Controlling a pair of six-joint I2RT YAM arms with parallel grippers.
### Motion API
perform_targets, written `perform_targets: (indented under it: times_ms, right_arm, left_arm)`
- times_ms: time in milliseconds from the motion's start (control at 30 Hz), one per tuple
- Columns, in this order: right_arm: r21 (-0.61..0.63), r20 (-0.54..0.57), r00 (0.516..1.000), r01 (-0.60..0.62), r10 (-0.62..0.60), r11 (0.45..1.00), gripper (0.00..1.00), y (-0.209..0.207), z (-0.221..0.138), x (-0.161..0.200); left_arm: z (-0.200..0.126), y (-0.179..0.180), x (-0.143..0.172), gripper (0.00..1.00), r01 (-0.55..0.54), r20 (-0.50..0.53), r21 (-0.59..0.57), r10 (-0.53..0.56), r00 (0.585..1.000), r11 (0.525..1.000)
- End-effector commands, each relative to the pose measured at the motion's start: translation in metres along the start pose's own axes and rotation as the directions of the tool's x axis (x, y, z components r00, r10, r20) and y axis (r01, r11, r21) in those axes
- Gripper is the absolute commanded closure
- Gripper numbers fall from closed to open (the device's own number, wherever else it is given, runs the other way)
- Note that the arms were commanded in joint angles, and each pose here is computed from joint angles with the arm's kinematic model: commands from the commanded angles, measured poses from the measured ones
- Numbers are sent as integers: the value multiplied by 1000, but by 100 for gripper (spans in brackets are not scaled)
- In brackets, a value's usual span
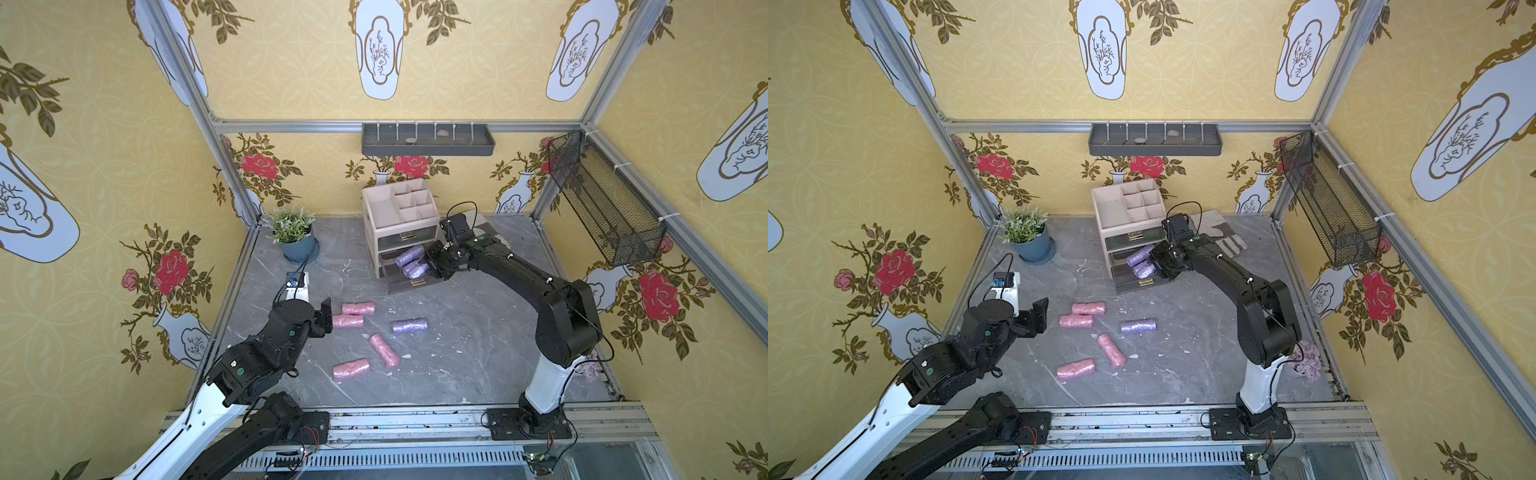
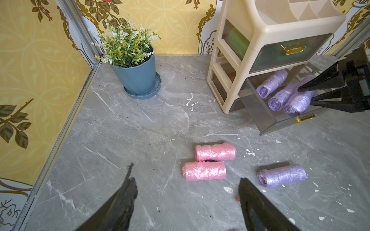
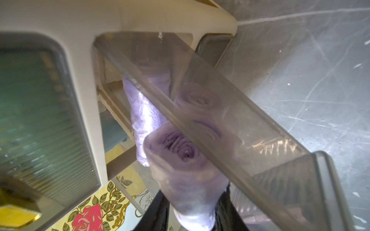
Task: Sort the rolls of trash bags by color and place them into the drawer
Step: Place the roll of trash bags in the drawer.
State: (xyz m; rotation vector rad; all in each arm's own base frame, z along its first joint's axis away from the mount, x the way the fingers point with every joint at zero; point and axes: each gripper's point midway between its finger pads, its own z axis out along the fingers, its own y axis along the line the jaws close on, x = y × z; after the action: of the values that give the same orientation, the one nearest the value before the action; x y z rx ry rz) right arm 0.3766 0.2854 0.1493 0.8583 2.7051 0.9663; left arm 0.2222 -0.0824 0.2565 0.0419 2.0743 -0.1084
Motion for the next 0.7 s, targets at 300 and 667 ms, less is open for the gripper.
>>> perform_targets:
  times_ms: [300,667]
  right_arm:
    - [-9,31,999,29,-29,1000,52,12,-25,0]
    - [-15,78,996,45,-44,999,50,21,-37,-8]
  left_arm:
    - [-1,2,-2,19,-3,11,-11,3,1000,1000]
    - [-1,2,-2,19,-1,12,-10,1,1000,1000]
